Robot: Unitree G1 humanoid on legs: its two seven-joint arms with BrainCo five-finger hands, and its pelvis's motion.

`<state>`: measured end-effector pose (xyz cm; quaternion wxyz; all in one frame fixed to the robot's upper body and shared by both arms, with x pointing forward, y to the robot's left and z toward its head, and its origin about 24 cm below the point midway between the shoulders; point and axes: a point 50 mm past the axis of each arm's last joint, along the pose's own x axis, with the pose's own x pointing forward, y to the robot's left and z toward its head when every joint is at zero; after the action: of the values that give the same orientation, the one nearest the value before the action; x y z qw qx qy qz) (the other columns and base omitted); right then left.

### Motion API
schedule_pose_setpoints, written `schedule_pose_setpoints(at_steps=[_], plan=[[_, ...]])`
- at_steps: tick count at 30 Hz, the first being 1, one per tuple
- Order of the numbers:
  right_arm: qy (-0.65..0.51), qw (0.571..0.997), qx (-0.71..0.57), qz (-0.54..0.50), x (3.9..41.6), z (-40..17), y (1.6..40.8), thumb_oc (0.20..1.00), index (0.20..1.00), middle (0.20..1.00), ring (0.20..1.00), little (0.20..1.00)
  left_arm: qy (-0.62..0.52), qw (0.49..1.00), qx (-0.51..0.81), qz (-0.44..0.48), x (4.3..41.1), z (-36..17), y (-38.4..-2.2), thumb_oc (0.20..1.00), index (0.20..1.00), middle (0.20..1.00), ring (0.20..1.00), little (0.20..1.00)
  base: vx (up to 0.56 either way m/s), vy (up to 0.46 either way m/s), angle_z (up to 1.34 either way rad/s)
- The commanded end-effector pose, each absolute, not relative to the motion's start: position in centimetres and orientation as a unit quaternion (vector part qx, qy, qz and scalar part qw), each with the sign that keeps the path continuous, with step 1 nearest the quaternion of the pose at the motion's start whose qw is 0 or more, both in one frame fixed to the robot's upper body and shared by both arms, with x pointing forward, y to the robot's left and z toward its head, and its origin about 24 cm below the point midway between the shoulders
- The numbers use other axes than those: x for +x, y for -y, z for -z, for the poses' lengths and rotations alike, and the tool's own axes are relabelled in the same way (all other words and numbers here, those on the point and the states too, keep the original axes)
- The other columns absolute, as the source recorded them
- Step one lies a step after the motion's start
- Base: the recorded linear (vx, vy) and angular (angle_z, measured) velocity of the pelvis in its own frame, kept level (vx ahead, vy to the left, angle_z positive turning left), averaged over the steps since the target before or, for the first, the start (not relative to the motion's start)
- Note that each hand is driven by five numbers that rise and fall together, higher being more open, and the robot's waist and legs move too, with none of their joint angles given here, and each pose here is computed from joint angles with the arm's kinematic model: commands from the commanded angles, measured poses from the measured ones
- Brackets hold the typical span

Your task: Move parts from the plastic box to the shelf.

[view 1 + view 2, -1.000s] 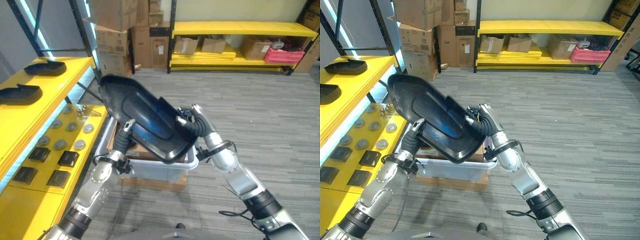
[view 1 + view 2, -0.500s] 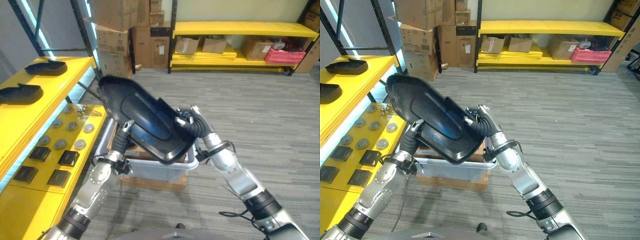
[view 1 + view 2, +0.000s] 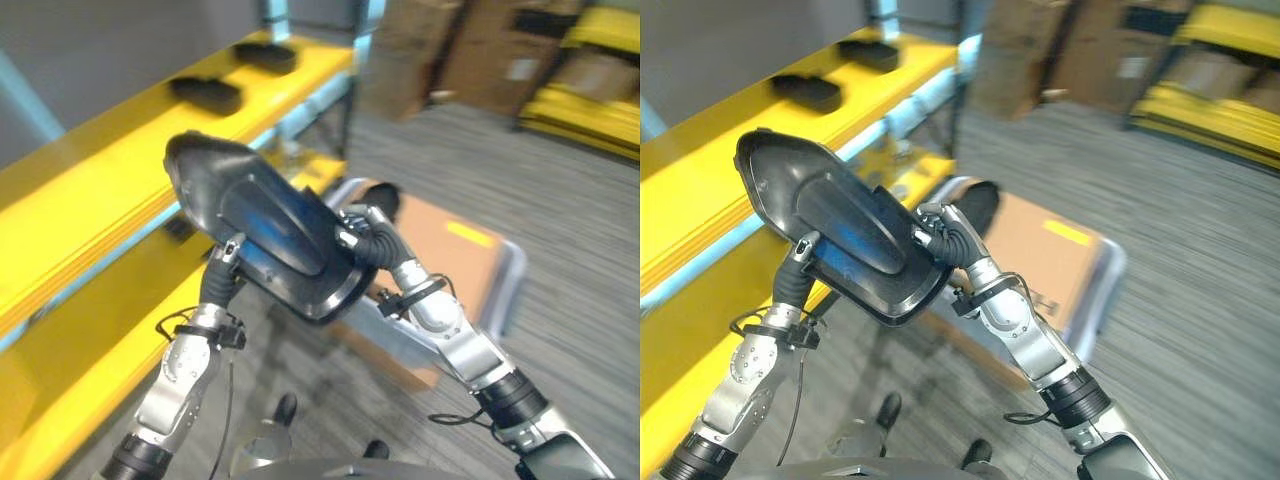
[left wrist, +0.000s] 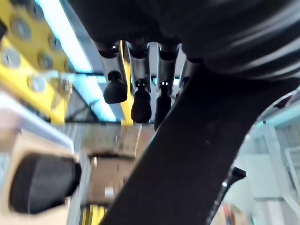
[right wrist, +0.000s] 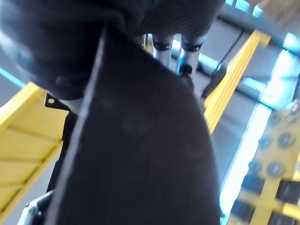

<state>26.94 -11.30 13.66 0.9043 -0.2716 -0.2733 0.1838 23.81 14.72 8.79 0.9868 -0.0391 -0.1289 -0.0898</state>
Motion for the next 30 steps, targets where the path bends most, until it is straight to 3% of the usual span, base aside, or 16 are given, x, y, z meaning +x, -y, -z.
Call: schedule_pose_setpoints(at_steps=[1, 15, 30], plan=[[0.399, 0.851, -0.216, -0.266, 24.4, -17.2, 8.0, 0.2, 0.2, 0.2, 0.2, 0.2, 0.263, 0.962, -0.019, 0.073, 24.9, -13.7, -15.9, 0.2, 0.2, 0.2, 0.2, 0.2, 0.15, 0.14, 1.63], [0.38, 0.858, -0.219, -0.268, 24.2, -16.2, 7.1, 0.2, 0.2, 0.2, 0.2, 0.2, 0.342, 0.932, 0.063, 0.103, 26.3, -17.3, -14.5, 0.2, 0.2, 0.2, 0.2, 0.2, 0.23, 0.289, 0.49], [0.346, 0.865, -0.196, -0.307, 23.0, -14.8, 8.0, 0.2, 0.2, 0.2, 0.2, 0.2, 0.317, 0.942, 0.05, 0.098, 25.6, -15.4, -14.4, 0.2, 0.2, 0.2, 0.2, 0.2, 0.23, -0.195, 0.55]])
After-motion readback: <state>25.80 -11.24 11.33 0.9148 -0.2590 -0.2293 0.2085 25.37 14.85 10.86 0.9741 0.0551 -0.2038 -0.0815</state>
